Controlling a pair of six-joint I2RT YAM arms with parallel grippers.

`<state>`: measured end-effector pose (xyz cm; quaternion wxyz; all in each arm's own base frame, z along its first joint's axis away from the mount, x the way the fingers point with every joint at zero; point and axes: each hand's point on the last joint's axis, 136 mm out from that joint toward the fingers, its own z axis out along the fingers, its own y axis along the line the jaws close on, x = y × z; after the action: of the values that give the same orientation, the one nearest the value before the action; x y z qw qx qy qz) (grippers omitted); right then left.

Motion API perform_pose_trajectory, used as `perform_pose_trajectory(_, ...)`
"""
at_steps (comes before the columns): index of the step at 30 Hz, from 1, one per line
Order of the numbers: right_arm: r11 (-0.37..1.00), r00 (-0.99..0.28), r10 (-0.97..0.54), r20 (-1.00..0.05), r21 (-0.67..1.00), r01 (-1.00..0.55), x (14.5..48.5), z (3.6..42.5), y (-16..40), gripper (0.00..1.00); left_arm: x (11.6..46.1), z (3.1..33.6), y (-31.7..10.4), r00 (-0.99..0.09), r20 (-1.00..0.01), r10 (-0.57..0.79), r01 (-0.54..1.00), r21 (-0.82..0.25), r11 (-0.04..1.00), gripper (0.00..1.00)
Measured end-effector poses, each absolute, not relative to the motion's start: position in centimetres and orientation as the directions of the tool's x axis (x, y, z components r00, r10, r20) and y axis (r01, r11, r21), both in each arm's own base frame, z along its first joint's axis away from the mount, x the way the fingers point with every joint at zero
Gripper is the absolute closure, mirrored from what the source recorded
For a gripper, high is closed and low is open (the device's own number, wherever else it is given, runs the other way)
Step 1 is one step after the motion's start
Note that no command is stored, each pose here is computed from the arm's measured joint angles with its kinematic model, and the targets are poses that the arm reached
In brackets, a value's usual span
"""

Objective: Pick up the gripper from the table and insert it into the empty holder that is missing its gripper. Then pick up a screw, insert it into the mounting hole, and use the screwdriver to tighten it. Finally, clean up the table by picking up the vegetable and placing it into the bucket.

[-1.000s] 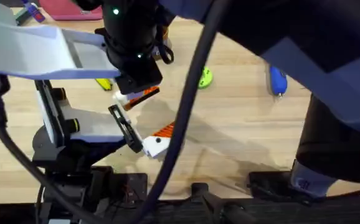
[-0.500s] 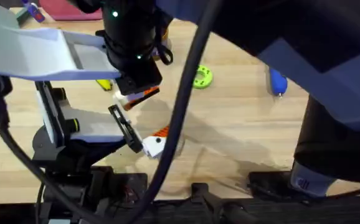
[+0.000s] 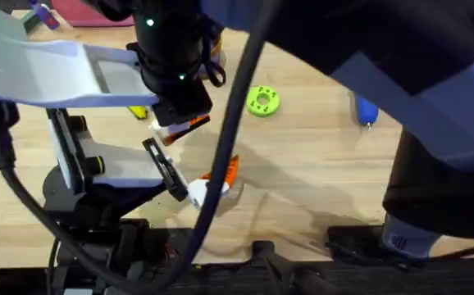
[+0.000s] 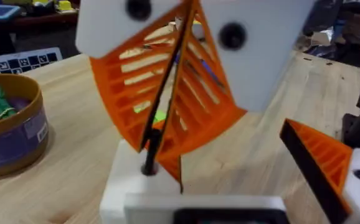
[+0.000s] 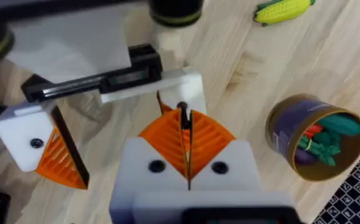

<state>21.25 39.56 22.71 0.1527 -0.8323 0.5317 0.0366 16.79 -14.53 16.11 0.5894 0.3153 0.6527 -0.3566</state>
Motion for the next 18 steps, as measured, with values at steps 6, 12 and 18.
perform_pose_trajectory(6, -0.389, 0.432, -0.874, -0.222, -0.213, -0.896, 21.24, 22.59, 39.6, 0.996, 16.79, 16.11, -14.53, -0.107, -0.994, -0.009, 0.832, -0.094, 0.547, 0.015)
perform_pose_trajectory(12, -0.393, 0.436, -0.872, -0.222, -0.213, -0.895, 21.09, 22.6, 39.7, 0.996, 16.79, 16.11, -14.53, -0.107, -0.994, -0.009, 0.832, -0.094, 0.547, 0.016)
perform_pose_trajectory(18, -0.397, 0.441, -0.869, -0.225, -0.218, -0.892, 20.95, 22.62, 39.96, 0.996, 16.78, 16.11, -14.54, -0.107, -0.994, -0.009, 0.832, -0.094, 0.547, 0.014)
